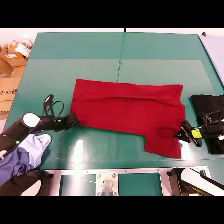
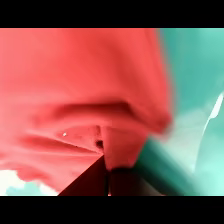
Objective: Fold the shirts.
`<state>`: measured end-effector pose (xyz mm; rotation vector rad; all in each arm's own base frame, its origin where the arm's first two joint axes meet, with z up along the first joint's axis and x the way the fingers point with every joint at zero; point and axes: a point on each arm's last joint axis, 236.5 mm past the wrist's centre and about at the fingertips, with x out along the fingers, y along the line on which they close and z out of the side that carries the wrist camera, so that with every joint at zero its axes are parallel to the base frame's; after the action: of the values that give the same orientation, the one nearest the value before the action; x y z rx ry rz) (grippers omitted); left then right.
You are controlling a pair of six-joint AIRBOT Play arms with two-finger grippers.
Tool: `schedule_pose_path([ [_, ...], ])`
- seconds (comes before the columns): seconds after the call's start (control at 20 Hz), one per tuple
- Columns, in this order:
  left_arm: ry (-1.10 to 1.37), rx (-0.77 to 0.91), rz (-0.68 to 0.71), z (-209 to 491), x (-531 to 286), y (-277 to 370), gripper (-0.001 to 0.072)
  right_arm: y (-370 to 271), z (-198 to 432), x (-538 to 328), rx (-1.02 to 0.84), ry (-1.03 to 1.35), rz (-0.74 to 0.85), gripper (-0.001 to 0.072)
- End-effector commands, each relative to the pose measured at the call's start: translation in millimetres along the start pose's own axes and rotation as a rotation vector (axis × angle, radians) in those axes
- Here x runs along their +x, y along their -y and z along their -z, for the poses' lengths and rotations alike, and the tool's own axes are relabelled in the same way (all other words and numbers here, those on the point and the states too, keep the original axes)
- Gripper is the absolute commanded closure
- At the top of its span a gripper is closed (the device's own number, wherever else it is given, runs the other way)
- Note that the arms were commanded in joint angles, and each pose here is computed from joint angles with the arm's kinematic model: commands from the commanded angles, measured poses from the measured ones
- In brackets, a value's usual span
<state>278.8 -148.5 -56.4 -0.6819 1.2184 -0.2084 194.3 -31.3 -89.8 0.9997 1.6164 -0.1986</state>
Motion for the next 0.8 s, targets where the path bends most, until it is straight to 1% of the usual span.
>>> schedule_pose_path([
  [0.0, -0.083, 0.088, -0.032, 9.4, -19.1, 2.9, 0.0686, -15.2, 3.7, -28.6, -0.019, 0.02, -0.008, 0.0691],
  [0.1, -0.047, 0.146, -0.011, -6.0, -27.2, 17.8, 0.0686, -37.9, -2.7, -42.7, -0.035, 0.051, -0.079, 0.0691],
  [0.2, -0.015, 0.165, -0.007, -23.1, -30.7, 27.7, 0.0686, -55.9, -11.8, -55.6, -0.05, 0.089, -0.134, 0.0691],
  [0.45, -0.061, 0.149, -0.039, -54.3, -1.5, 28.9, 0.0686, -112.9, -47.7, -86.6, -0.082, 0.179, -0.31, 0.0691],
  [0.6, -0.06, 0.146, -0.04, -85.7, 16.9, 38.3, 0.0685, -140.3, -76.7, -77.9, -0.121, 0.178, -0.318, 0.0691],
  [0.75, -0.026, 0.157, -0.028, -129.1, 35.0, 54.4, 0.0686, -166.4, -121.8, -64.4, -0.121, 0.187, -0.347, 0.0691],
])
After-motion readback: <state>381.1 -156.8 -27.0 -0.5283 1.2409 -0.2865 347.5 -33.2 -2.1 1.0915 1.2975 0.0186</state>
